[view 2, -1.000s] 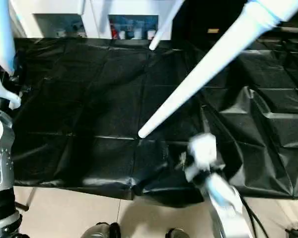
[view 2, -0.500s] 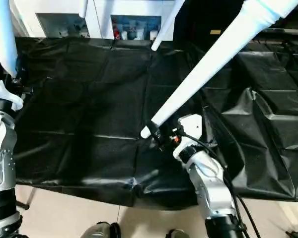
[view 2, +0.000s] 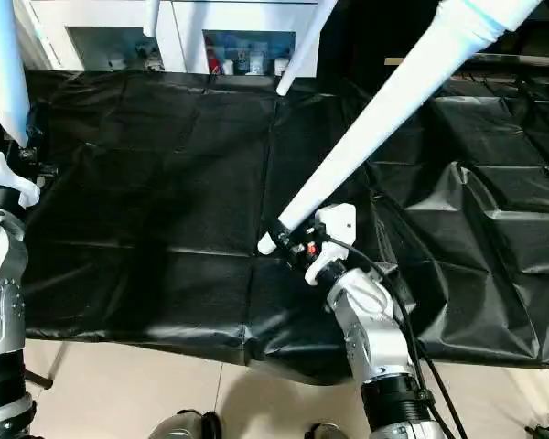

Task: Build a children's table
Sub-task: Flip table

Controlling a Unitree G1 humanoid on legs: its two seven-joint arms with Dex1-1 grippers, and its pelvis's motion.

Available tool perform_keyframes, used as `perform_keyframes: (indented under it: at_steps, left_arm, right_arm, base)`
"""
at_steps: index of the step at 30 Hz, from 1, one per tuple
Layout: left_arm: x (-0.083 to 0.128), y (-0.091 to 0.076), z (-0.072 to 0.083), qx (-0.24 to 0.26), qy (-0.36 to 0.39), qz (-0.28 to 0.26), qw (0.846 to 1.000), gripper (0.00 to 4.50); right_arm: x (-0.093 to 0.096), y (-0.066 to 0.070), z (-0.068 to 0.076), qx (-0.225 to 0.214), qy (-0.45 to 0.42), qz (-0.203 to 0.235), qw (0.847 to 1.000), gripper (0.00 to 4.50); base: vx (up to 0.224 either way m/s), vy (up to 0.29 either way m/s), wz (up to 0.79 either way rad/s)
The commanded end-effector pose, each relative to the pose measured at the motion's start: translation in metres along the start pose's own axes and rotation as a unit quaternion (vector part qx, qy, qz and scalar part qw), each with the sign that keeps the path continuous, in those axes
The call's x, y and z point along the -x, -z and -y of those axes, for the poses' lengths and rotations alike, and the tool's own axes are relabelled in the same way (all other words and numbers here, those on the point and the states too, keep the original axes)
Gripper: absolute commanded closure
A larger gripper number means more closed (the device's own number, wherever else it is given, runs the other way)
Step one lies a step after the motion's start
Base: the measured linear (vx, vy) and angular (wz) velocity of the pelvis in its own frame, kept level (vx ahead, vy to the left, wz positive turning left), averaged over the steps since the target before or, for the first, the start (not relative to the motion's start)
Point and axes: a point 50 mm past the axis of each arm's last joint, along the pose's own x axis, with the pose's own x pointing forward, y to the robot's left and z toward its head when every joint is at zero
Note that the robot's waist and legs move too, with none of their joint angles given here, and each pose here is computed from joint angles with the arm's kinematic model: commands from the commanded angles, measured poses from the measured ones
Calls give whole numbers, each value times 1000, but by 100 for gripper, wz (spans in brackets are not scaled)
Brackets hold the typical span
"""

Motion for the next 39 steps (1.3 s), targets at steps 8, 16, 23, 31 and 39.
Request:
perform_keyframes:
  at_steps: [8,16,23,31,39]
  left_arm:
    - [8,7,-7,10,-27,2,1000,280]
    - [23,31,-12,7,-38,-30,999,290]
    - [38,48,-11,5,-32,-51,998,295]
    - [50,78,-6,7,-8,-96,995,296]
    - [54,98,-5,-13,-5,-132,991,296]
  right_arm:
    - [0,-9,10,62,13,16,998,299]
    - [8,-15,16,107,28,24,994,308]
    - [32,-8,21,141,56,20,988,311]
    - [64,7,19,184,97,-3,978,312]
    - [61,20,17,178,104,-20,978,312]
  base:
    - [0,0,0]
    - [0,0,0]
    - [0,0,0]
    - [0,0,0]
    - [0,0,0]
